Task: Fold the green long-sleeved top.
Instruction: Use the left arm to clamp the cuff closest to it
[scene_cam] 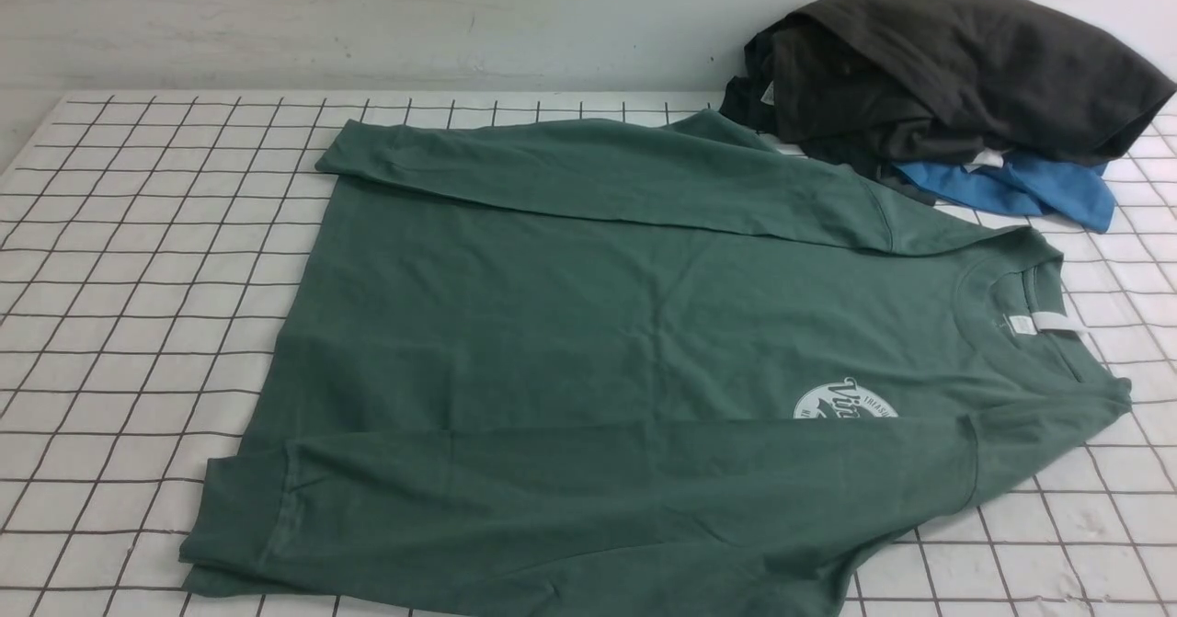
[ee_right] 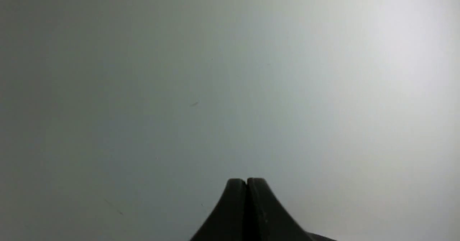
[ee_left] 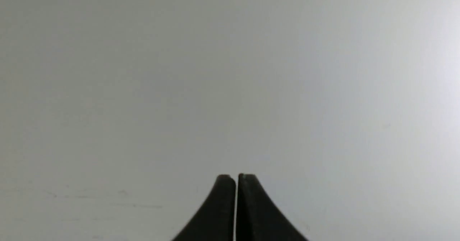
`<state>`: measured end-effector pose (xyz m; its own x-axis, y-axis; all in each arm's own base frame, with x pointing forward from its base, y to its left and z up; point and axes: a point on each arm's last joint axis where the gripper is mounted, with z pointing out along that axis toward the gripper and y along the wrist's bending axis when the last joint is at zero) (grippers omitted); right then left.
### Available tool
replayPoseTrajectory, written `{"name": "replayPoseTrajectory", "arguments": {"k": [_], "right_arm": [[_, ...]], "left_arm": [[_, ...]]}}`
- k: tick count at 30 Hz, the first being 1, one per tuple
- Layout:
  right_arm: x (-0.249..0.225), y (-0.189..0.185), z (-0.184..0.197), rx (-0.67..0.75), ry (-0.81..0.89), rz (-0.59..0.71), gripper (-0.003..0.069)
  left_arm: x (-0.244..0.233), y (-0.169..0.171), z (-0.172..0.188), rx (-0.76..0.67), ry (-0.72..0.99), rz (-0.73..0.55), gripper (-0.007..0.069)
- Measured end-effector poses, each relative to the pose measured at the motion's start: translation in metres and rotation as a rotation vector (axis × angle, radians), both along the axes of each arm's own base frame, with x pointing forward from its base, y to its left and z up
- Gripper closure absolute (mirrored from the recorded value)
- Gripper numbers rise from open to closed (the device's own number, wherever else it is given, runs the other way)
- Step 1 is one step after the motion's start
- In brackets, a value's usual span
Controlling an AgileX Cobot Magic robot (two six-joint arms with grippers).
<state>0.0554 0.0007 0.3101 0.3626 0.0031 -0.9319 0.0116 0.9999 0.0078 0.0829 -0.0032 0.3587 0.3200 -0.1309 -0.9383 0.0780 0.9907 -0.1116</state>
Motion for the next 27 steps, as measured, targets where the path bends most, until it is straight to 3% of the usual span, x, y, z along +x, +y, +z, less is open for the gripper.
{"name": "replayPoseTrajectory", "arguments": {"k": [4, 6, 7, 8, 9, 11, 12, 13, 15, 16, 19, 23, 27], "right_arm": [[0.031, -0.008, 0.019, -0.042, 0.271, -0.078, 0.0670], [0.051, -0.014, 0.015, -0.017, 0.500, -0.125, 0.0670], [0.053, -0.014, 0.016, -0.015, 0.504, -0.123, 0.0670], [0.067, -0.016, 0.006, -0.002, 0.703, -0.138, 0.0670], [0.071, -0.015, 0.004, -0.004, 0.768, -0.132, 0.0670], [0.083, -0.011, -0.012, -0.036, 1.003, -0.090, 0.0670], [0.084, -0.010, -0.014, -0.030, 1.027, -0.085, 0.0670], [0.093, -0.004, -0.028, -0.082, 1.185, -0.018, 0.0670], [0.105, 0.009, -0.045, -0.138, 1.320, 0.103, 0.0670], [0.105, 0.010, -0.045, -0.143, 1.319, 0.114, 0.0670], [0.123, 0.031, -0.062, -0.202, 1.363, 0.287, 0.0670], [0.137, 0.048, -0.071, -0.244, 1.332, 0.390, 0.0669], [0.143, 0.055, -0.074, -0.260, 1.310, 0.435, 0.0669]], "left_arm": [[0.055, -0.006, 0.009, 0.038, 0.323, -0.026, 0.0632], [0.083, -0.010, -0.009, 0.048, 0.581, -0.053, 0.0632], [0.088, -0.010, -0.011, 0.046, 0.611, -0.057, 0.0632], [0.102, -0.013, -0.029, 0.043, 0.799, -0.080, 0.0632], [0.109, -0.015, -0.036, 0.040, 0.867, -0.089, 0.0632], [0.123, -0.018, -0.058, 0.035, 1.048, -0.112, 0.0631], [0.124, -0.018, -0.060, 0.036, 1.064, -0.113, 0.0631], [0.133, -0.019, -0.077, 0.031, 1.177, -0.123, 0.0619], [0.145, -0.021, -0.098, 0.028, 1.290, -0.129, 0.0564], [0.146, -0.021, -0.099, 0.028, 1.299, -0.129, 0.0564], [0.169, -0.022, -0.126, 0.026, 1.420, -0.129, 0.0380], [0.192, -0.020, -0.149, 0.013, 1.511, -0.118, 0.0183], [0.209, -0.010, -0.169, -0.019, 1.595, -0.093, 0.0137]]}}
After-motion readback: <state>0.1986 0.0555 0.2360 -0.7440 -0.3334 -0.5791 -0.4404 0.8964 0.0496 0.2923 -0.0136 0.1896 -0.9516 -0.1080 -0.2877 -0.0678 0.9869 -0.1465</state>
